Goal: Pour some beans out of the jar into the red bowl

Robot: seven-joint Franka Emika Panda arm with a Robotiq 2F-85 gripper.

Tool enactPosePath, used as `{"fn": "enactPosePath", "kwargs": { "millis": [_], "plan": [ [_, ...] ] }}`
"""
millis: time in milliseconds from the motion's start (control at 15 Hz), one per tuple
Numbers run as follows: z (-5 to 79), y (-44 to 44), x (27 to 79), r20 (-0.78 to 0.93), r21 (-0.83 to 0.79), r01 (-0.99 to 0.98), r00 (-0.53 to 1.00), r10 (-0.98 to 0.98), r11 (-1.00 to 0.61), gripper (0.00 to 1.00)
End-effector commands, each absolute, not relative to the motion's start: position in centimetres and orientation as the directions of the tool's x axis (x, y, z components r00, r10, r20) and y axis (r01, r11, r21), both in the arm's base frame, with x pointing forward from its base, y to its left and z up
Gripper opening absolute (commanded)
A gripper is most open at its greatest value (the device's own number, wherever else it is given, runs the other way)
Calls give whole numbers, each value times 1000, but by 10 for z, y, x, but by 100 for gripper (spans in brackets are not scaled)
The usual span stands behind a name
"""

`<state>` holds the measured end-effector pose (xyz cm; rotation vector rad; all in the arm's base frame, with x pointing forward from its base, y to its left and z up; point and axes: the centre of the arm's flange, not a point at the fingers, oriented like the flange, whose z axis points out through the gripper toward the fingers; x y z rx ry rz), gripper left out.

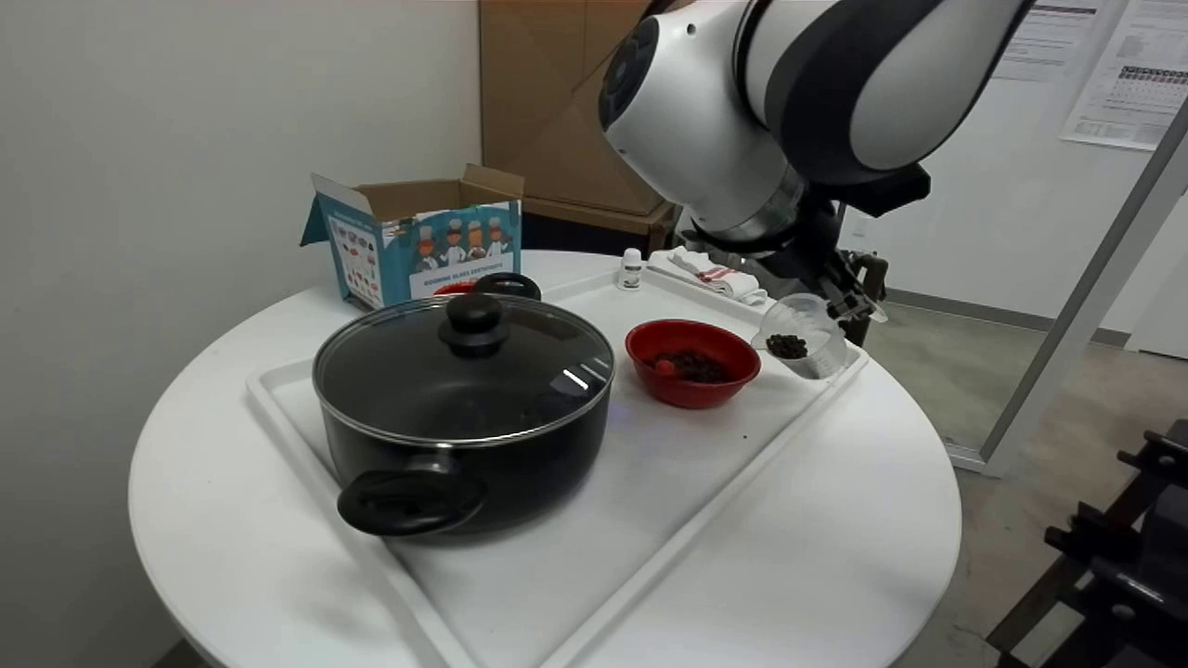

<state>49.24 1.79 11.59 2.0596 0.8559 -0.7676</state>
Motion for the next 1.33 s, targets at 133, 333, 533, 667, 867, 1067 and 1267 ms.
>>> {"fn": "enactPosePath", "kwargs": {
  "millis": [133, 333, 533, 667, 867, 1067, 1267],
  "plan": [
    [144, -28, 527, -663, 360, 579, 711, 236, -732, 11],
    [162, -68, 542, -613, 347, 433, 776, 148, -832, 11],
    [191, -102, 559, -553, 309, 280, 831, 68, -909, 10],
    [216, -115, 571, -503, 267, 183, 864, 26, -946, 10],
    [258, -125, 593, -399, 190, 57, 917, -24, -980, 11],
    [289, -131, 613, -261, 133, -39, 963, -73, -990, 11],
    [292, -143, 633, -95, 88, -100, 990, -109, -991, 11]
  ]
}}
